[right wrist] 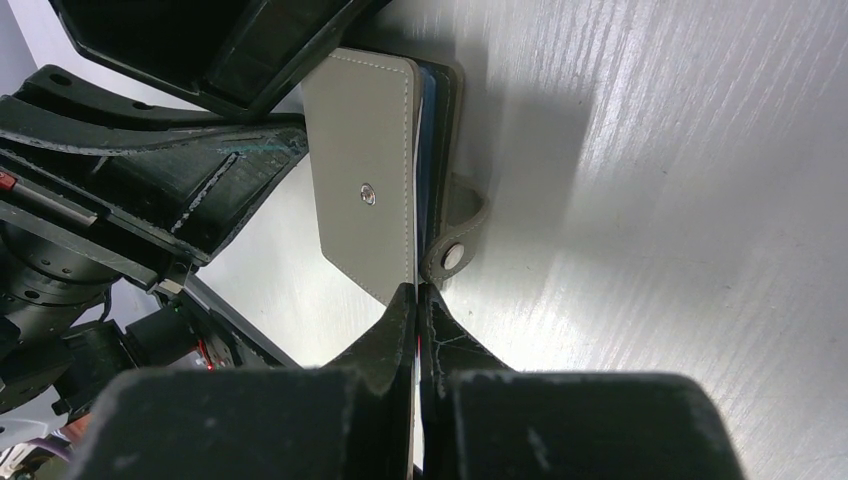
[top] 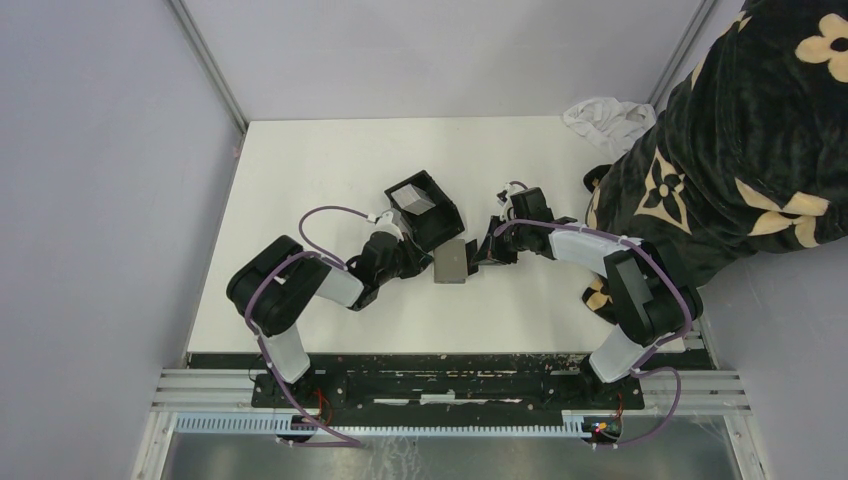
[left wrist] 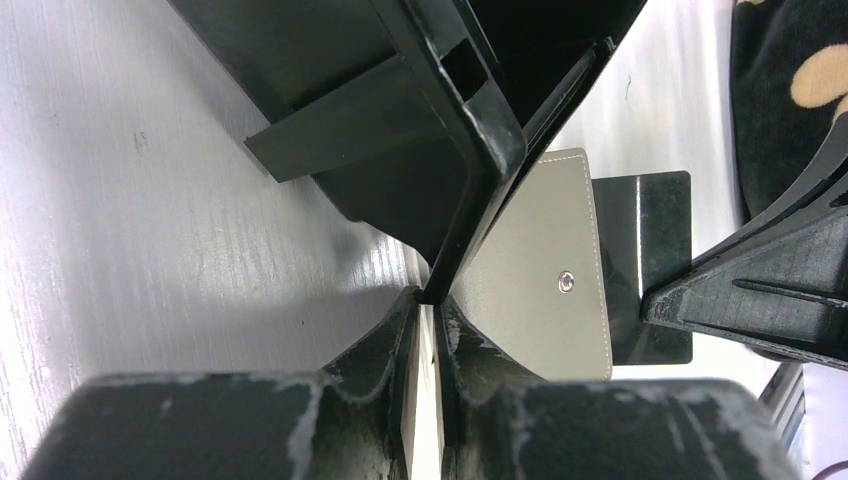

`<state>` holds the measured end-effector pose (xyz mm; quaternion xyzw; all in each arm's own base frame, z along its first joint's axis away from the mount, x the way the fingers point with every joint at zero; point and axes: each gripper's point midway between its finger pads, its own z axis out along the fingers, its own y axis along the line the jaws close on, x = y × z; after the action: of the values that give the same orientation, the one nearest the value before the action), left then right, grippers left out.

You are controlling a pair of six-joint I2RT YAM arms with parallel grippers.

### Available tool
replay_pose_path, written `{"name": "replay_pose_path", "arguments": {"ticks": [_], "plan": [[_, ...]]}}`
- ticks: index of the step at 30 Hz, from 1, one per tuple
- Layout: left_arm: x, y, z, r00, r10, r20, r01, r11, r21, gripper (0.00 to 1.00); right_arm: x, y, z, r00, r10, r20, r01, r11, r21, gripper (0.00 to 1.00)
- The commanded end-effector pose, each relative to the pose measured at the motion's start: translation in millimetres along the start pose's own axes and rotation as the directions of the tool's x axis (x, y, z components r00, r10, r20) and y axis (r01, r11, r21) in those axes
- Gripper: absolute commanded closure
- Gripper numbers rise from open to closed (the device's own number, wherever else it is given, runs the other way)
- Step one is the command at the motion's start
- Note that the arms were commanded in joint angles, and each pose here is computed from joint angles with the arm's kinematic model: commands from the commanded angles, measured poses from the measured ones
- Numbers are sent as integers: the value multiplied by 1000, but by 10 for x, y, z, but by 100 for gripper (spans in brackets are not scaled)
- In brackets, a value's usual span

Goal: Put the credit cards into the card holder
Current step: Open the card holder at the center of the board.

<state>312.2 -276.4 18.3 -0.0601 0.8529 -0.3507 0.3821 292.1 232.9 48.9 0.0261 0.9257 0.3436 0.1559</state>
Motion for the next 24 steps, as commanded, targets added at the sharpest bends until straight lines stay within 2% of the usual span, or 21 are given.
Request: {"name": "replay_pose_path", "arguments": {"ticks": [1,24], "plan": [[213,164,15,997,43,-67,-46,997,-53,83,-78,129,-17,1000,-10,27,11,998,-60,99],[323,145,-49,995,52,-89,-57,997,-46,88,-91,307,-86,998,-6,57,13,993,-120,99]]}}
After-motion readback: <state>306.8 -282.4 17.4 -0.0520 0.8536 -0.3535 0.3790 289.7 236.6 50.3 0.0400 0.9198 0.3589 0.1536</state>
